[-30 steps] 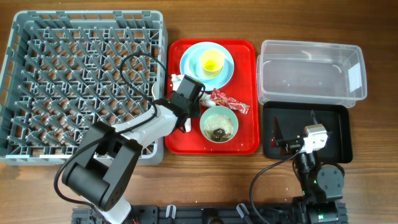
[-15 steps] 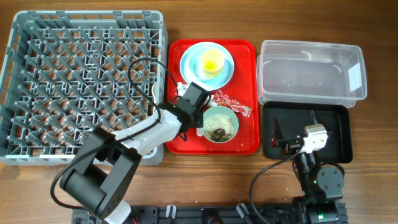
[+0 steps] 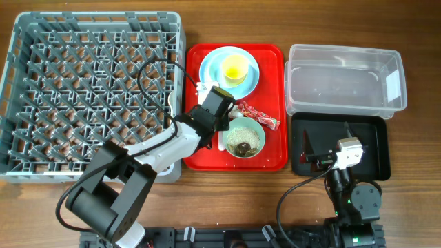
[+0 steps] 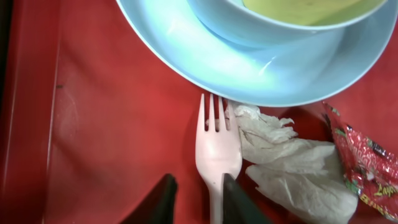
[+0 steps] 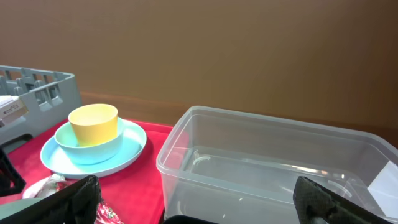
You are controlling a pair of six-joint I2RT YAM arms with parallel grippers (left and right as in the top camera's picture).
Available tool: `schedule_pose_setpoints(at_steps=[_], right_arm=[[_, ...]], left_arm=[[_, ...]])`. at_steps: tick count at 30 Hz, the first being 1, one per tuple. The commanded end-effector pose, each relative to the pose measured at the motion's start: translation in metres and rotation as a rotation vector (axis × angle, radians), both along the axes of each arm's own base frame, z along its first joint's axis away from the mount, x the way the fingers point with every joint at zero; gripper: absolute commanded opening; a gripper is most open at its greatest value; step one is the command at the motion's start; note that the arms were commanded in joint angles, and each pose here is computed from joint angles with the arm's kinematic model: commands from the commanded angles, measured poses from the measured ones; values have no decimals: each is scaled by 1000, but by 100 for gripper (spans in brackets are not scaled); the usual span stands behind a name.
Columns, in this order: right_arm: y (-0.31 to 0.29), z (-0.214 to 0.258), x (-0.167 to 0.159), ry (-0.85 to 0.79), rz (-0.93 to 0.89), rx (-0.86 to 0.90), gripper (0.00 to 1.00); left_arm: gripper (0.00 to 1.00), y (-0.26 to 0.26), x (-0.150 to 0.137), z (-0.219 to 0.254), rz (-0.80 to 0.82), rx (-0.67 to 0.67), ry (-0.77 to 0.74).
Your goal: Sort waste into correct bins and load items into the dishwasher rack
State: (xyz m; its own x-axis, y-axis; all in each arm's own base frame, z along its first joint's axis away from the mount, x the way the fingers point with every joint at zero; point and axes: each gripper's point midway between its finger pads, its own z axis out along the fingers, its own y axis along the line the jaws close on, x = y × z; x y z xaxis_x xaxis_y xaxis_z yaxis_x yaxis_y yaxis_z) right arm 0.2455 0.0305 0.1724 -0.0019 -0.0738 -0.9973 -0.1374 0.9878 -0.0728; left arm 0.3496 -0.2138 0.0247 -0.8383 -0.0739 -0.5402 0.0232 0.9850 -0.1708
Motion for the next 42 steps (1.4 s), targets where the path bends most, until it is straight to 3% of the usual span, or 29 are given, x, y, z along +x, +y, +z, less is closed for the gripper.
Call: schedule_pose_setpoints(at_steps=[1, 6, 10, 22, 28, 35, 39, 42], right_arm=[[0, 1, 0, -5, 4, -4, 100], [0, 1, 0, -5, 4, -5, 100], [0, 1, 0, -5, 4, -4, 100], [0, 1, 0, -5, 4, -5, 100], [0, 1, 0, -5, 4, -5, 100], [0, 1, 0, -5, 4, -5, 100], [0, 1, 0, -5, 4, -4, 100], [0, 1, 0, -5, 4, -4, 100]], left_arm=[[23, 3, 0, 2, 12, -7, -5], [21, 3, -2, -6, 8, -1, 14], [30, -6, -4, -6, -19, -41, 31], [27, -13, -13, -22, -52, -62, 93], [34, -10, -10, -22, -37, -46, 75], [34, -5, -16, -35, -39, -16, 114], [21, 13, -17, -39, -4, 62, 120], [19, 18, -23, -41, -1, 84, 144]])
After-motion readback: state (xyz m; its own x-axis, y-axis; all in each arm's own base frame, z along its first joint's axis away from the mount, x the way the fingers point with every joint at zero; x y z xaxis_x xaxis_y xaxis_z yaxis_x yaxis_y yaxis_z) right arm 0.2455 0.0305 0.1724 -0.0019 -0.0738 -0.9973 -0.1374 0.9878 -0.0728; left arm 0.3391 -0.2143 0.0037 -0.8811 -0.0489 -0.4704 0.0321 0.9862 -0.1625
